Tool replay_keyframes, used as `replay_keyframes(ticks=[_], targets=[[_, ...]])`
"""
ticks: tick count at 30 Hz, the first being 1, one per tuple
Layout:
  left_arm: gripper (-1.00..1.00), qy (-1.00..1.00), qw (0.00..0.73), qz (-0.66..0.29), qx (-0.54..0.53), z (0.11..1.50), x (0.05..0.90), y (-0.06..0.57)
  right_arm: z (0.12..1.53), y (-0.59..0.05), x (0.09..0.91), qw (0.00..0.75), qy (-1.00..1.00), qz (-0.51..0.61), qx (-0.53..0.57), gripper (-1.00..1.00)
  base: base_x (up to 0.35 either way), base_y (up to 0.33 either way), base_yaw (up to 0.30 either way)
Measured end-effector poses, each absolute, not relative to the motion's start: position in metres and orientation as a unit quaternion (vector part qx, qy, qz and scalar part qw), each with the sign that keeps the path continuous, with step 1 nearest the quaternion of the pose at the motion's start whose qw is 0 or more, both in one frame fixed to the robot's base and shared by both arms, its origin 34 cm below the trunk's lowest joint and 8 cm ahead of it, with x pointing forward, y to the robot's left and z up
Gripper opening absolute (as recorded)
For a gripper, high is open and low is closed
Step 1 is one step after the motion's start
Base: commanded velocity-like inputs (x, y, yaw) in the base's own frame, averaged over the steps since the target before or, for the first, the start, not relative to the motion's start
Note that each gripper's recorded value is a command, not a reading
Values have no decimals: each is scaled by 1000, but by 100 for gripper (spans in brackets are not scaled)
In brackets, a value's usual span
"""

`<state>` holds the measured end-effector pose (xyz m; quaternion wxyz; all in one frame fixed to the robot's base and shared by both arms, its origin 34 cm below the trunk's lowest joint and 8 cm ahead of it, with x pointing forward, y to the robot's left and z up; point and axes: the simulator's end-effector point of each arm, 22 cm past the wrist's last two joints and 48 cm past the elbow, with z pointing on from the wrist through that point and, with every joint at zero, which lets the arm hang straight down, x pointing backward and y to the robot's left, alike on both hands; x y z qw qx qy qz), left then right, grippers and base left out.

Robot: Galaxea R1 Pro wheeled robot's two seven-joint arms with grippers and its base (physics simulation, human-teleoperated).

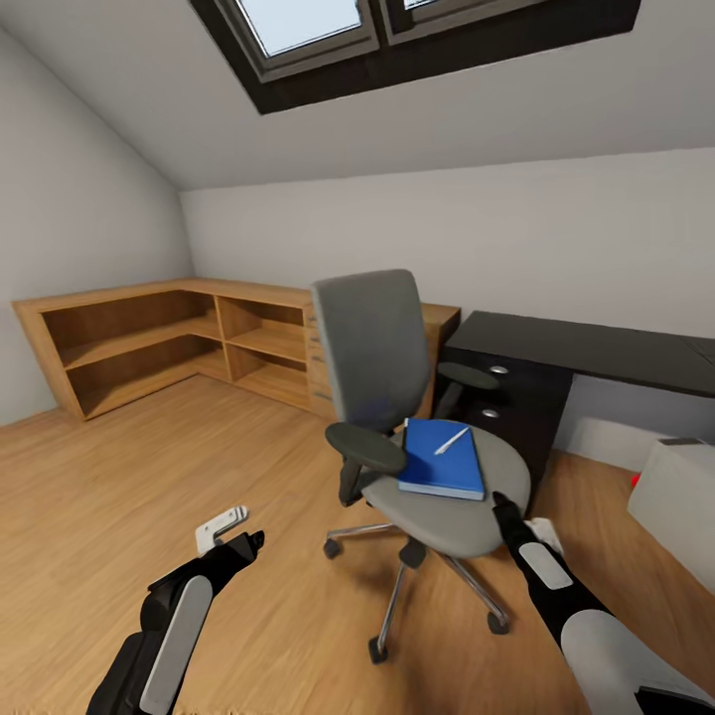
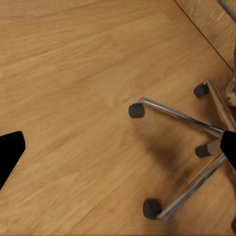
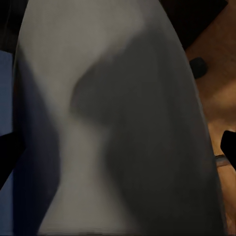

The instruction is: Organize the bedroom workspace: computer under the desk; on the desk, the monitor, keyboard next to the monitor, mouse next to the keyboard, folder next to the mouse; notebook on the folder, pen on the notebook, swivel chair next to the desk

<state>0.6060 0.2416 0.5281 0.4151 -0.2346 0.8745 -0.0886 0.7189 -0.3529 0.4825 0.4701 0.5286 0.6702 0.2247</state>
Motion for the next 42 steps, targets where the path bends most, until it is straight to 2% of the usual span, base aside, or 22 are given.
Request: replay_keyframes(ticks=[13,27,42], targets=[[100,879,410,-89,-228,523,606,236,478,-354,719,469,672,222,529,100,0,0,144],[100,879,410,-88,-228,522,606,236,483,-352,722,477,669,232,521,100,0,0,-211],[100,879,410,-88,-228,522,606,236,488,-349,725,483,666,240,516,100,0,0,-10]])
